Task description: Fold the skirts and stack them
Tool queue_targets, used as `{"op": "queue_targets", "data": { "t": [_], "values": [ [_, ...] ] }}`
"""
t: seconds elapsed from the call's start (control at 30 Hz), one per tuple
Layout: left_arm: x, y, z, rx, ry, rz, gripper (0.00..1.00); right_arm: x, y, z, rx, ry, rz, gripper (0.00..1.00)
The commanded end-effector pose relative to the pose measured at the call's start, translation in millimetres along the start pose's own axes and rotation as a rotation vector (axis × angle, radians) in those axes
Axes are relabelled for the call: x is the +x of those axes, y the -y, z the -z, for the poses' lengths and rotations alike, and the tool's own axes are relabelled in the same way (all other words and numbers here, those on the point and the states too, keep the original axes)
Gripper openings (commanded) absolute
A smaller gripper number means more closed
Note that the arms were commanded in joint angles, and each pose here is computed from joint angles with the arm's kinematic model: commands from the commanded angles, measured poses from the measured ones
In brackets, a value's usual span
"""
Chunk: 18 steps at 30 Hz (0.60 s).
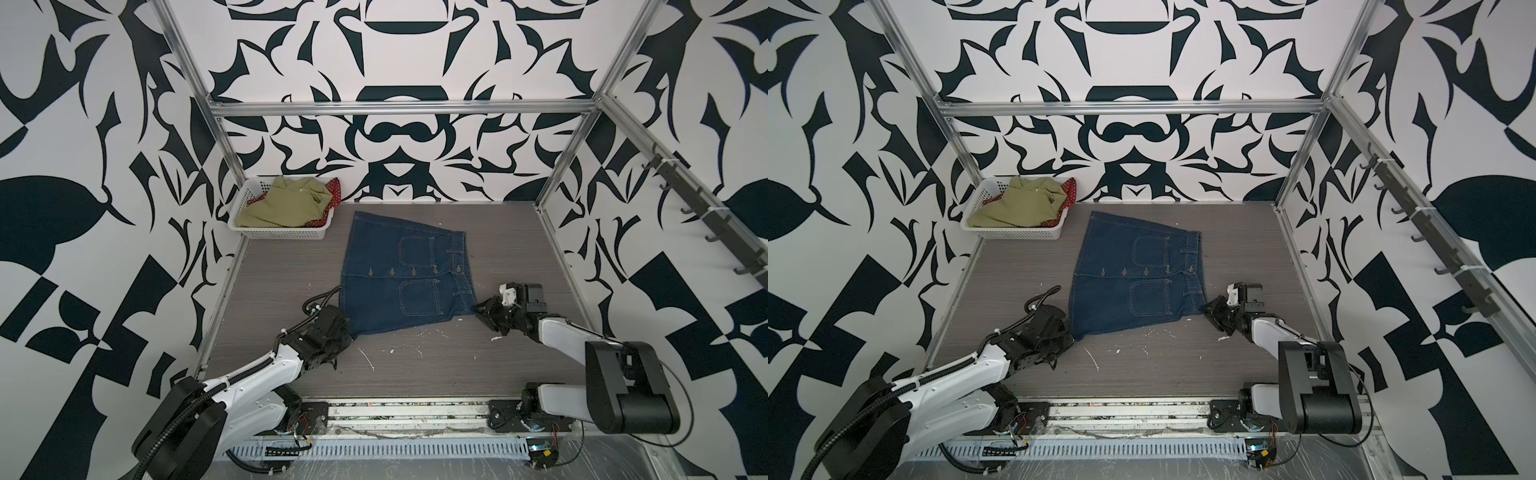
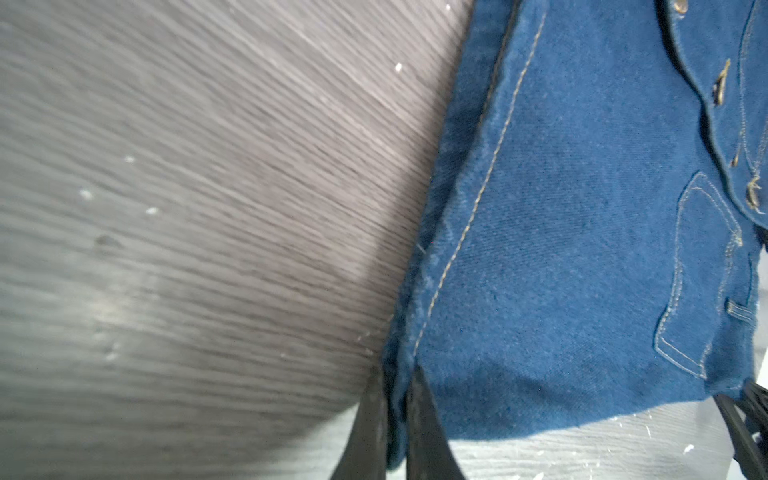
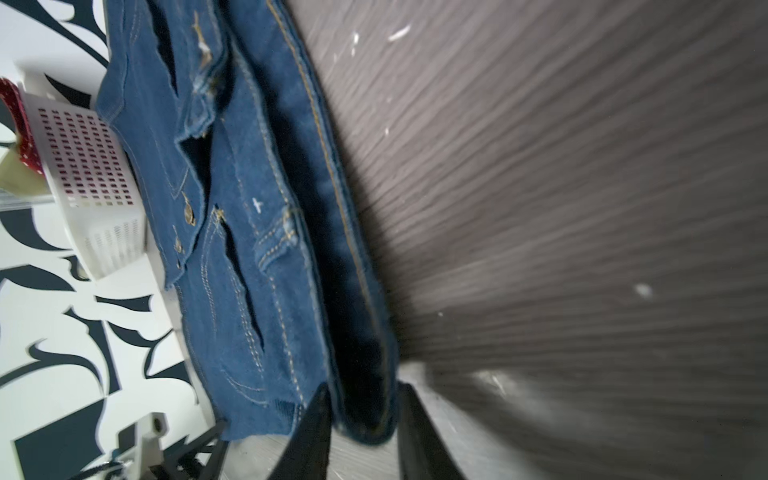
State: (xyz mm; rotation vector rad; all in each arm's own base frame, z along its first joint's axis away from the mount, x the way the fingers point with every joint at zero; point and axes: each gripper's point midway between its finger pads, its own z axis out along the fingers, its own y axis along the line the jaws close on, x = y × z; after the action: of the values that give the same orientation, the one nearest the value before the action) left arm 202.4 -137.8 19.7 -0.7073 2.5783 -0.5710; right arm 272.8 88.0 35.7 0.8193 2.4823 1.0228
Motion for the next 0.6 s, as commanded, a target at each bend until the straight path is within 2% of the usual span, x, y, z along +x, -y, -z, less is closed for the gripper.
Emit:
{"op": "queue_targets", "data": {
  "t": [0.0,0.13,0.37,0.43,0.57],
  "values": [
    [-4,-12,5,-0.052,0.017,-0.006,0.00,12,9,7,0.050,-0.018,-0.032,0.46],
    [-4,-14,6,-0.052,0.023,-0.010,0.00,14,14,11,0.029,0.036,-0.064,0.53],
    [-5,-16,8,-0.047,0.029,-0.006,0.00,-2,13,-2,0.022,0.060,-0.068,0.54],
    [-6,-16,8,-0.043,0.035,-0.005,0.00,-4,12,-8,0.012,0.057,-0.073,0.50],
    [-7,-18,9,-0.038,0.046,0.002,0.00,-9,8,-13,-0.009,0.067,-0.074,0.36]
  ]
}}
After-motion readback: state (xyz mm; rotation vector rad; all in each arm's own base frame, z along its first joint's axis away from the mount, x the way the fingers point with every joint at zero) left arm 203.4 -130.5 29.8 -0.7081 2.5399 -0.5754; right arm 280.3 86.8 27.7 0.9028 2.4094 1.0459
